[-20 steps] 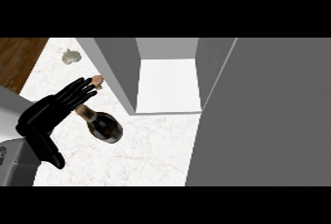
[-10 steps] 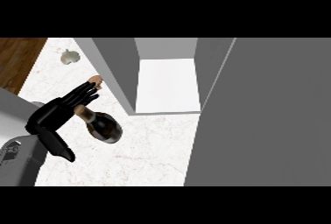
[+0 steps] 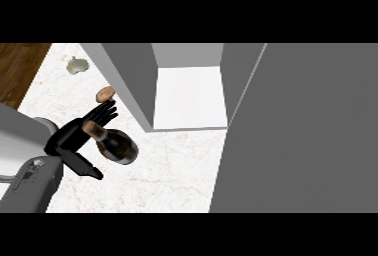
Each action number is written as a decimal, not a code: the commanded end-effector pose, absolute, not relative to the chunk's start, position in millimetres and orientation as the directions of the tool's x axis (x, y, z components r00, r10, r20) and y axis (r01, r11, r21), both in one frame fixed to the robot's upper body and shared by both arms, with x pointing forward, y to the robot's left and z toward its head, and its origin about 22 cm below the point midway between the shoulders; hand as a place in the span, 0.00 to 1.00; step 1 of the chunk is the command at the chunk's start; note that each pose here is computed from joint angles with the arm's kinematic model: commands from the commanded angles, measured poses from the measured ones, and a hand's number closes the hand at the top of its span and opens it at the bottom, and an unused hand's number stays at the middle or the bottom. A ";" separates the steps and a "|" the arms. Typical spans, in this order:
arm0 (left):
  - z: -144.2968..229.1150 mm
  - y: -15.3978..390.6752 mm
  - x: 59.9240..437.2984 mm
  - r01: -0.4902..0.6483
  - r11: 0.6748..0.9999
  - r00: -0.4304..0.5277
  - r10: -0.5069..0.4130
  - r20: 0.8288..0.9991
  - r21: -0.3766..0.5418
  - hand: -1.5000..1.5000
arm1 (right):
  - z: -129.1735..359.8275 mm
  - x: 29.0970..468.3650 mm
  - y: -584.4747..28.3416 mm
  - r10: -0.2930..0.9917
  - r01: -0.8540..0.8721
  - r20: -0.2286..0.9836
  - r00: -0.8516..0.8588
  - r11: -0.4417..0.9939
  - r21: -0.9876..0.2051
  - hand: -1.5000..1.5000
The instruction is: Pick up the wine, place it into the cabinet and close the cabinet
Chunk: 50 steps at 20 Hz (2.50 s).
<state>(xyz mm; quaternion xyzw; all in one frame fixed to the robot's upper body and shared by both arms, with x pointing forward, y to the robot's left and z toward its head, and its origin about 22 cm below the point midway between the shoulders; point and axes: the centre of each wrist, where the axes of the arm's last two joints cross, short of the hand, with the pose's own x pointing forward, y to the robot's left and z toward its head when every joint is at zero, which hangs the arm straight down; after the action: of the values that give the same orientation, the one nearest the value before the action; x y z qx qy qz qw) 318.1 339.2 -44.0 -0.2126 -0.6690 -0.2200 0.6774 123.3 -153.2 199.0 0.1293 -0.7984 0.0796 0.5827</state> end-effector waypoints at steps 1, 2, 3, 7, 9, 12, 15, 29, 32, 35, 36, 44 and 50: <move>-50.7 331.5 329.6 0.640 0.768 -0.001 0.056 0.998 -0.043 0.00 | 218.2 91.7 -171.0 -0.132 -0.274 0.922 -0.363 0.961 0.029 0.00; -53.8 333.5 327.0 0.648 0.760 0.003 0.069 0.998 -0.054 0.00 | 216.3 94.3 -166.5 -0.114 -0.278 0.926 -0.360 0.960 0.011 0.00; -56.9 331.2 328.9 0.655 0.750 0.043 0.077 0.996 -0.086 0.00 | 214.4 95.6 -164.5 -0.132 -0.296 0.928 -0.350 0.955 0.024 0.00; -64.5 342.5 322.0 0.676 0.722 0.114 0.101 0.988 -0.152 0.00 | 215.9 98.7 -165.7 -0.128 -0.284 0.922 -0.365 0.959 0.021 0.00; -82.2 337.9 306.7 0.675 0.721 0.136 0.090 0.987 -0.159 0.00 | 217.1 90.7 -167.8 -0.135 -0.304 0.918 -0.372 0.953 0.017 0.00; -83.3 323.8 314.2 0.689 0.705 0.137 0.104 0.985 -0.170 0.00 | 212.6 98.4 -163.6 -0.113 -0.273 0.921 -0.372 0.962 0.008 0.00; -83.9 325.5 313.3 0.696 0.696 0.125 0.124 0.984 -0.176 0.00 | 214.4 93.9 -169.4 -0.123 -0.290 0.926 -0.356 0.957 0.016 0.00; -104.8 303.3 306.4 0.664 0.707 0.133 0.209 0.969 -0.244 1.00 | 211.7 95.5 -171.7 -0.097 -0.283 0.931 -0.352 0.959 -0.007 0.00; -94.9 308.4 314.6 0.679 0.713 0.063 0.179 0.982 -0.173 1.00 | 210.3 100.8 -166.8 -0.119 -0.284 0.926 -0.358 0.959 0.013 0.00; -96.0 308.4 313.0 0.672 0.722 0.035 0.190 0.981 -0.164 1.00 | 211.6 92.0 -170.8 -0.118 -0.284 0.925 -0.361 0.959 0.012 0.00; -89.1 313.5 315.7 0.703 0.695 0.025 0.189 0.982 -0.152 1.00 | 209.4 105.0 -171.0 -0.094 -0.259 0.925 -0.368 0.966 -0.005 0.00; -135.8 300.8 260.7 0.254 0.961 -0.090 0.138 0.986 -0.112 1.00 | 205.9 95.6 -173.7 -0.099 -0.254 0.927 -0.362 0.967 0.004 0.00; -145.0 277.0 230.3 0.197 0.964 -0.124 0.205 0.971 -0.178 1.00 | 210.5 84.4 -178.2 -0.088 -0.220 0.934 -0.345 0.975 0.011 0.00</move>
<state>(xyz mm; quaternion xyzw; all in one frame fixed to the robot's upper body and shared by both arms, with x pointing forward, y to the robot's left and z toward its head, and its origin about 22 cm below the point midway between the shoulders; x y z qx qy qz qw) 267.1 295.0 -122.9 -0.1173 -0.7623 -0.0236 0.6360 119.9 -164.4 187.2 0.0856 -0.8030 0.0716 0.5854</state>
